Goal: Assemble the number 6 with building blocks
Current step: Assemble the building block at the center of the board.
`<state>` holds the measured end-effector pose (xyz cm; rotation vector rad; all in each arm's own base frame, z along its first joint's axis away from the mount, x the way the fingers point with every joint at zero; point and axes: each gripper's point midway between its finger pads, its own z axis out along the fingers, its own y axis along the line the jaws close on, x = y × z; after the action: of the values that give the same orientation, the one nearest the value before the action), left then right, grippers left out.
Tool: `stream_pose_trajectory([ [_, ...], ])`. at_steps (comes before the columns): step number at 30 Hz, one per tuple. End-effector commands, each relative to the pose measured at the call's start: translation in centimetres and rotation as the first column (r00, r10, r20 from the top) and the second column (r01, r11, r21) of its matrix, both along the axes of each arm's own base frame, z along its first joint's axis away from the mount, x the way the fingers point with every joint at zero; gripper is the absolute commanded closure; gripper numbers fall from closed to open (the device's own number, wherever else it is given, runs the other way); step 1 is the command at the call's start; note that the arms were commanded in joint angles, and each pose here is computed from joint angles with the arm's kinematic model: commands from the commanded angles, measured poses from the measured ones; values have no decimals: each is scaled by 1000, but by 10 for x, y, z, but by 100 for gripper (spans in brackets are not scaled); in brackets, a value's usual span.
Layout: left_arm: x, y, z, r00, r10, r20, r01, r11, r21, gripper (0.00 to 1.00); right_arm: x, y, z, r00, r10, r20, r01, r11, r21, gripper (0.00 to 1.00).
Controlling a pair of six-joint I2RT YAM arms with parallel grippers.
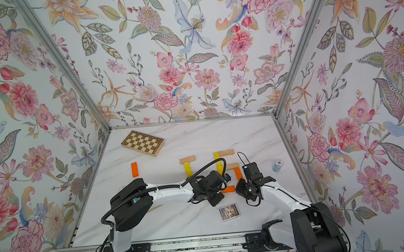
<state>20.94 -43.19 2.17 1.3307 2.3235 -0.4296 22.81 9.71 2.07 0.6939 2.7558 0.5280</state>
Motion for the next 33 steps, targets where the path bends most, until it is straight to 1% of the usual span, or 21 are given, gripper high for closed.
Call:
stream_pose_trajectory([
  [1, 0, -4, -8, 999, -24, -21, 24, 1000, 6, 100, -1, -2, -7, 1000, 1, -17, -1, 1000, -11, 78],
  [14, 2, -16, -3, 999, -31, -29, 30, 999, -28, 100, 9, -6, -7, 1000, -13, -3, 13, 1000, 4, 80],
  [21, 7, -17, 5, 1000, -5, -29, 3, 999, -51, 100, 15, -5, 4, 999, -21, 35, 20, 999, 26, 81],
  [23, 14, -15, 12, 999, 24, -23, -26, 997, -70, 100, 18, -4, 11, 998, -20, 60, 18, 999, 31, 81],
  [28, 32, -7, 48, 995, 98, -18, -99, 976, -192, 100, 21, -12, 29, 992, -13, 123, 15, 1000, -14, 80],
  [31, 30, -4, 63, 995, 94, -34, -100, 963, -249, 99, 19, -15, 34, 991, -7, 136, 12, 999, -39, 79],
  [33, 24, -3, 65, 995, 83, -56, -94, 960, -263, 99, 16, -15, 34, 991, 2, 135, 4, 999, -42, 79],
])
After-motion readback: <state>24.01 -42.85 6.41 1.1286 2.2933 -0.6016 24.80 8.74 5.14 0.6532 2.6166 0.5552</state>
